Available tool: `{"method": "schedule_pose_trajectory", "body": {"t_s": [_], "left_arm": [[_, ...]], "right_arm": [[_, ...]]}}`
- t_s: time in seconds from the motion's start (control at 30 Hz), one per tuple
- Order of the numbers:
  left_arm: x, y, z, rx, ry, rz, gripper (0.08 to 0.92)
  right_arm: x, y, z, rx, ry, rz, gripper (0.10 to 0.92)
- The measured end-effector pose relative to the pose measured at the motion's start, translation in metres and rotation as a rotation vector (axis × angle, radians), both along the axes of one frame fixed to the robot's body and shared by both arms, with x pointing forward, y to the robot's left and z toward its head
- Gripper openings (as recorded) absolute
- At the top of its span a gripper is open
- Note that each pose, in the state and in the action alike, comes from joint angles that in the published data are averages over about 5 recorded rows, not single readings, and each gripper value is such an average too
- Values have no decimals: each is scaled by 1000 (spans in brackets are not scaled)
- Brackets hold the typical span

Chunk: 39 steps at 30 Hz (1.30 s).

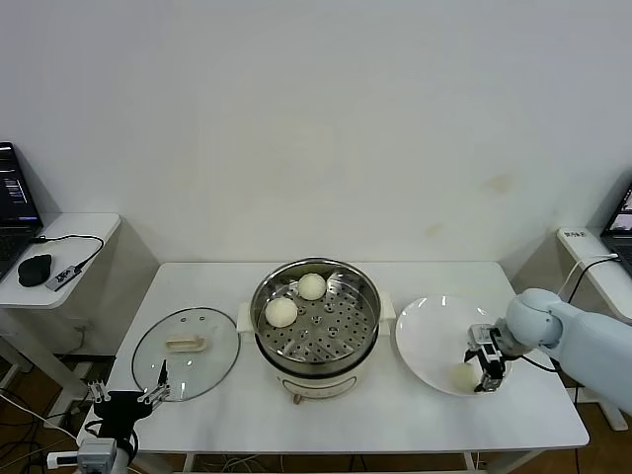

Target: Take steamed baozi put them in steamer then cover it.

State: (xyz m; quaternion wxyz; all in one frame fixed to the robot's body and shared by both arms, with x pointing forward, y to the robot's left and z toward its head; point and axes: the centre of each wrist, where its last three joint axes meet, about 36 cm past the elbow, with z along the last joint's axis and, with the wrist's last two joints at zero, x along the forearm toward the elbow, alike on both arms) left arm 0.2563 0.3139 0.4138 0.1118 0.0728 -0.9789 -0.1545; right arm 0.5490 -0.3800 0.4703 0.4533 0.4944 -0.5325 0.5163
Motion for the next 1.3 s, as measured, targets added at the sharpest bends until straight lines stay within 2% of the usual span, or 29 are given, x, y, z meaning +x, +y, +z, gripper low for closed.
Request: {"method": "schedule_pose_trajectory", "body": {"t_s": [0.23, 0.57, 0.97, 1.3], "left_arm": [[-1, -1, 1, -1, -1, -1, 823], [-2, -3, 6, -1, -11, -6, 823], [-1, -7, 11, -2, -24, -28, 823], [-4, -11, 16, -6, -34, -30, 823]], "right_arm": [[1, 0, 0, 1, -2, -10, 482], [7, -5, 28, 16, -42, -19, 483], [29, 15, 124, 89, -174, 14, 491], [42, 88, 210, 138, -283, 159, 490]]}}
